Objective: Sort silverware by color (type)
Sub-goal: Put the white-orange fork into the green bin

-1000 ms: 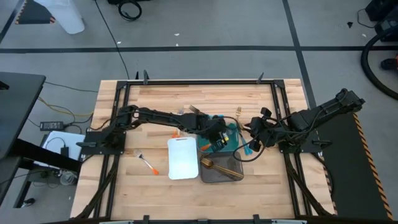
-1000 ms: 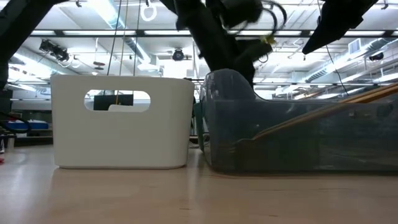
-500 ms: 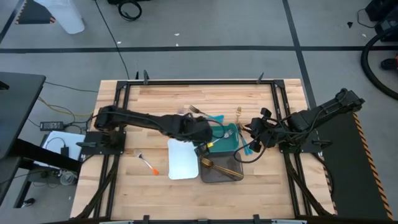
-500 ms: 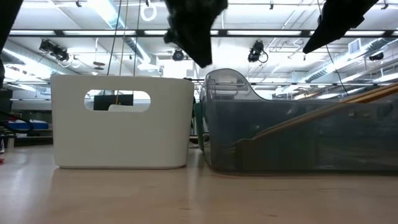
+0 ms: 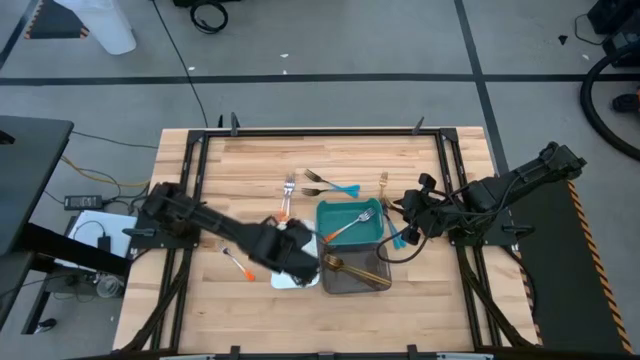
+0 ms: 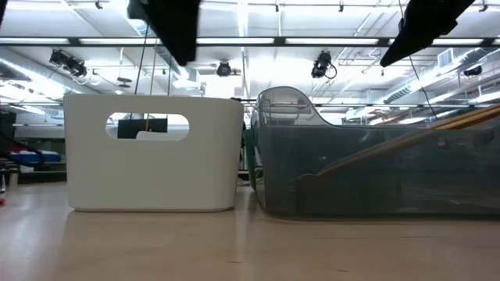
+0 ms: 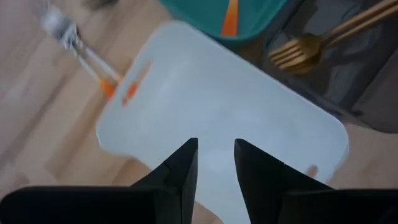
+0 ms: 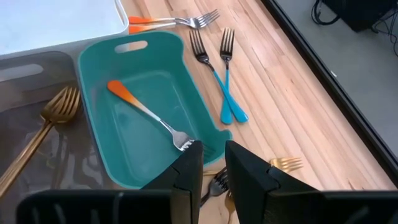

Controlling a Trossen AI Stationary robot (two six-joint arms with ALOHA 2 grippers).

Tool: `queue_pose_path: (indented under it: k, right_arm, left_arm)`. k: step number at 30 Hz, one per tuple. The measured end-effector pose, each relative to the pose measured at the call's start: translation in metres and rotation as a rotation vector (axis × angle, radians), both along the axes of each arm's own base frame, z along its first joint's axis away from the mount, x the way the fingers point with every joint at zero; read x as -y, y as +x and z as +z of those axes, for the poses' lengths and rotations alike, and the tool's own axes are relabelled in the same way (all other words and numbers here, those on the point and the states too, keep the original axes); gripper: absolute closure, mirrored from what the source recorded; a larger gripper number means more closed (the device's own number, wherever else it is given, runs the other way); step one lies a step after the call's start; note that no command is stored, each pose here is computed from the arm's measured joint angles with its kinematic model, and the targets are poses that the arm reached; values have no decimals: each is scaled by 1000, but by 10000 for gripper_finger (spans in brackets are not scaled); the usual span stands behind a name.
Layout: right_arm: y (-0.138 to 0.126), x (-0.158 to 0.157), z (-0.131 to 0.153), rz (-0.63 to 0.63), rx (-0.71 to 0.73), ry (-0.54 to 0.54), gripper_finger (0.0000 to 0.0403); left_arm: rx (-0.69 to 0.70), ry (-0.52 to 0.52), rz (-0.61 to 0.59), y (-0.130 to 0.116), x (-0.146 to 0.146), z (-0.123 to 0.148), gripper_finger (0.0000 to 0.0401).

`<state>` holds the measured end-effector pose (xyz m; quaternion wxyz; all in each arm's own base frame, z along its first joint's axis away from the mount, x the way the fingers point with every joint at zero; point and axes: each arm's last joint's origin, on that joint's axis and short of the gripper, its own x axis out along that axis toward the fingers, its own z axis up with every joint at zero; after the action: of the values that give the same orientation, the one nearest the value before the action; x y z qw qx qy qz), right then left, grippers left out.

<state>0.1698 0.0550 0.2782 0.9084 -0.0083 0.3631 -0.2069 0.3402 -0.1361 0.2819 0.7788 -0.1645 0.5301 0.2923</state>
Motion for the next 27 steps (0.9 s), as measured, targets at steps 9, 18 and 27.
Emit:
queue_pose_path:
  k: [9, 18, 27]
  right_arm:
    - [9, -2, 4, 63, 65, -38, 323]
    - [24, -3, -22, 125, 212, -72, 323]
    - [29, -3, -42, 182, 329, -34, 323]
  left_arm:
    - [24, 16, 190, -32, 39, 0, 287]
    - [94, 59, 318, -50, 68, -11, 287]
    - [47, 96, 463, -72, 78, -44, 287]
